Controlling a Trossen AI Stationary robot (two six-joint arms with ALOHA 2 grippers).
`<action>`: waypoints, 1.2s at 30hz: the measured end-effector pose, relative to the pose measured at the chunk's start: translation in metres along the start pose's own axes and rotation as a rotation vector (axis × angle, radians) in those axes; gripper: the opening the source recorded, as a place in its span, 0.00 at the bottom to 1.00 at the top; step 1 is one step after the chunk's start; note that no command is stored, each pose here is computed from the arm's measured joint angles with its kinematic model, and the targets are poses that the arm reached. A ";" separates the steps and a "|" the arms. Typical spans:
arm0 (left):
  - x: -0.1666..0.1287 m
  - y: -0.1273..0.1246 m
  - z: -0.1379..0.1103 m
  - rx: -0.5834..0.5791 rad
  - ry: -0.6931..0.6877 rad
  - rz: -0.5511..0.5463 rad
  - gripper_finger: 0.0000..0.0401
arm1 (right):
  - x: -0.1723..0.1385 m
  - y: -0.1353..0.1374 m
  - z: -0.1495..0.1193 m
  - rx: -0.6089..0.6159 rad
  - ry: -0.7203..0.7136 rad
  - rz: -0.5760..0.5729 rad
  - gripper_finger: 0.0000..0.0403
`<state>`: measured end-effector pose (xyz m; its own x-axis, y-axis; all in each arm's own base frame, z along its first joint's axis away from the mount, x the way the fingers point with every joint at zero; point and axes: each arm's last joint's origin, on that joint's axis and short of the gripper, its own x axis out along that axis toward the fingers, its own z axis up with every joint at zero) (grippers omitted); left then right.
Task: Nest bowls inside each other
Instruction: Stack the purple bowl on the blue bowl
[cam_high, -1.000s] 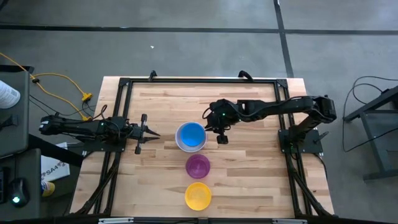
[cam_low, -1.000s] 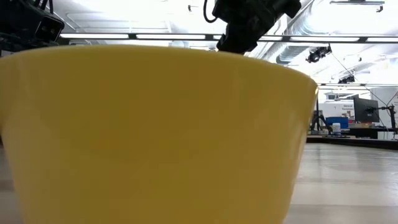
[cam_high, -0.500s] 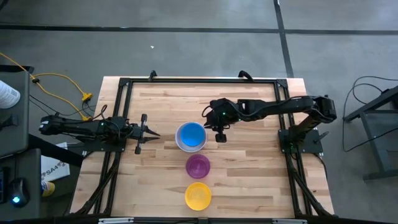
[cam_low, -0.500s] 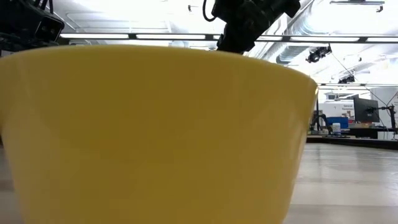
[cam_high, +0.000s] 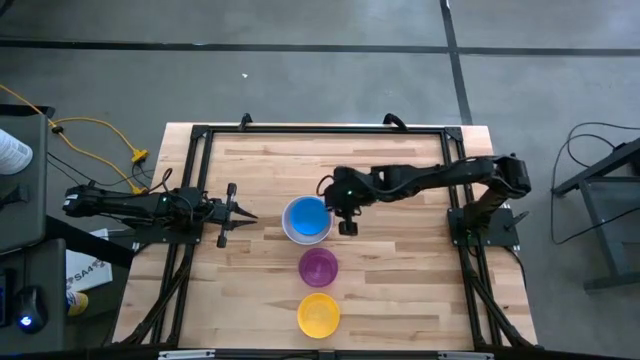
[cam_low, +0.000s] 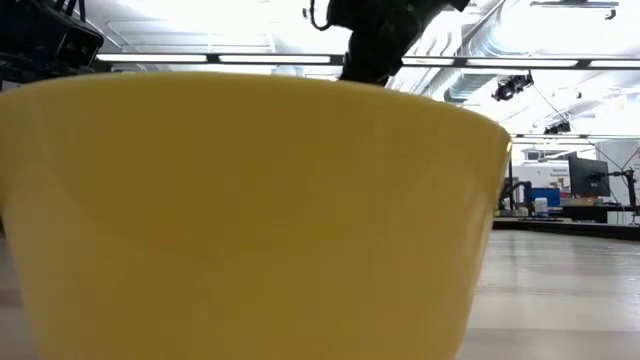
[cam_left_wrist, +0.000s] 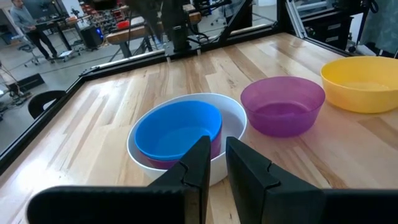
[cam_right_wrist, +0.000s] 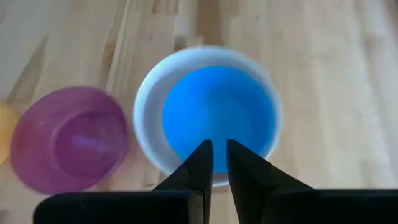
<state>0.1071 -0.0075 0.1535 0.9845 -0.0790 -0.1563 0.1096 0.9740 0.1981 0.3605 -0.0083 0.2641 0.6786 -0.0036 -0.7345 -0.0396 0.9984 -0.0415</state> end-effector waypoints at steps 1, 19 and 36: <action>0.000 0.000 0.000 0.000 0.000 0.000 0.13 | 0.004 0.003 -0.001 0.017 0.019 0.016 0.10; 0.000 0.000 0.000 0.000 0.000 0.000 0.13 | 0.020 0.027 -0.003 0.243 0.053 0.060 0.10; 0.000 0.000 0.000 0.000 0.000 0.000 0.13 | 0.048 0.046 -0.014 0.378 0.163 0.242 0.10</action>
<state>0.1070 -0.0074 0.1536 0.9846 -0.0788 -0.1561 0.1094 0.9741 0.1981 0.3813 0.0364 0.2175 0.5579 0.2532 -0.7903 0.1075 0.9222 0.3714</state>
